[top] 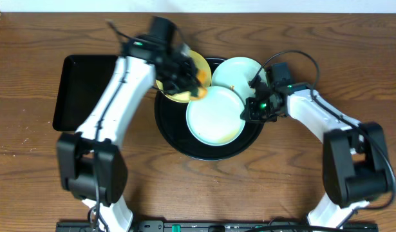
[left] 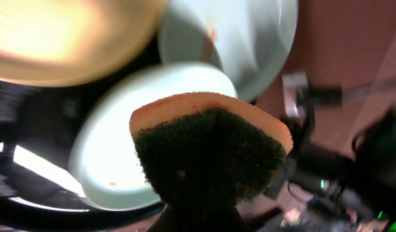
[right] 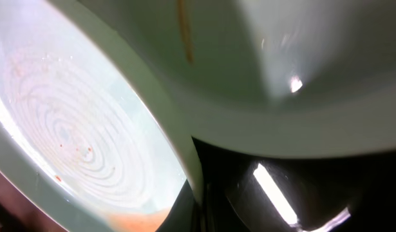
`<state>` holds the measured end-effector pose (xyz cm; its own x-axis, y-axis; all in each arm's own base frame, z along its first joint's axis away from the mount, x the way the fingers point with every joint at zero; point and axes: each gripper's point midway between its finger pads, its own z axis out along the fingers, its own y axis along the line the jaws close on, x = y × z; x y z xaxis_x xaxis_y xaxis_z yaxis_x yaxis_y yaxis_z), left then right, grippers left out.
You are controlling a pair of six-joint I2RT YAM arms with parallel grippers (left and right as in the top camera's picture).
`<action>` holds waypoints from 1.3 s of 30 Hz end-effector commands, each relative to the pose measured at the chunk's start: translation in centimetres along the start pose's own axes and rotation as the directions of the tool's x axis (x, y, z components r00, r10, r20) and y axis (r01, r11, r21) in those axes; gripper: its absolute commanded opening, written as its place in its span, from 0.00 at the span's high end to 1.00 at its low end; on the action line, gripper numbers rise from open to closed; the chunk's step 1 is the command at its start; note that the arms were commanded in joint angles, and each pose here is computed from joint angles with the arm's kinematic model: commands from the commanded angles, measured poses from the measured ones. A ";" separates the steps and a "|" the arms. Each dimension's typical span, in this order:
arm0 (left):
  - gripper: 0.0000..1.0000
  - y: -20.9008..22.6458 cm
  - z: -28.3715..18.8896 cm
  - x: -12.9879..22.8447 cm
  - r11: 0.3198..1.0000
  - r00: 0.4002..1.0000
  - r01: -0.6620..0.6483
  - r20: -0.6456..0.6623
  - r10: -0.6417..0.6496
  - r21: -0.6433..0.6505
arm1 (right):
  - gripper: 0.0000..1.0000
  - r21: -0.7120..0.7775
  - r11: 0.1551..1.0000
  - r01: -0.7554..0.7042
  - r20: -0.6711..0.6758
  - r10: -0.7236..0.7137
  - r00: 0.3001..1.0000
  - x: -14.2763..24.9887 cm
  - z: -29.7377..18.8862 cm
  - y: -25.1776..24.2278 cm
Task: Clean dirty plates on tray and stack at the side
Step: 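Lift the sponge away and raise the light-blue plates with the right gripper, then carry the light-blue plates right and set them on the table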
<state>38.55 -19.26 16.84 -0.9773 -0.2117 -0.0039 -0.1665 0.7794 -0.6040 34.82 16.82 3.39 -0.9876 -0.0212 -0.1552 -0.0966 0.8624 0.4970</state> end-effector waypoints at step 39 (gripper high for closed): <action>0.93 4.8 -2.1 -2.6 0.985 0.993 0.059 0.112 -0.041 -0.161 | 0.99 0.875 0.484 0.021 0.370 -0.697 0.614 -2.1 -17.1 10.0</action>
<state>39.95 -13.88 15.56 -0.9475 -0.3146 -0.0565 -0.2513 0.8425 -0.4766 34.04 17.88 20.91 -0.5403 -0.4039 -0.7382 -0.0453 0.8900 -0.4537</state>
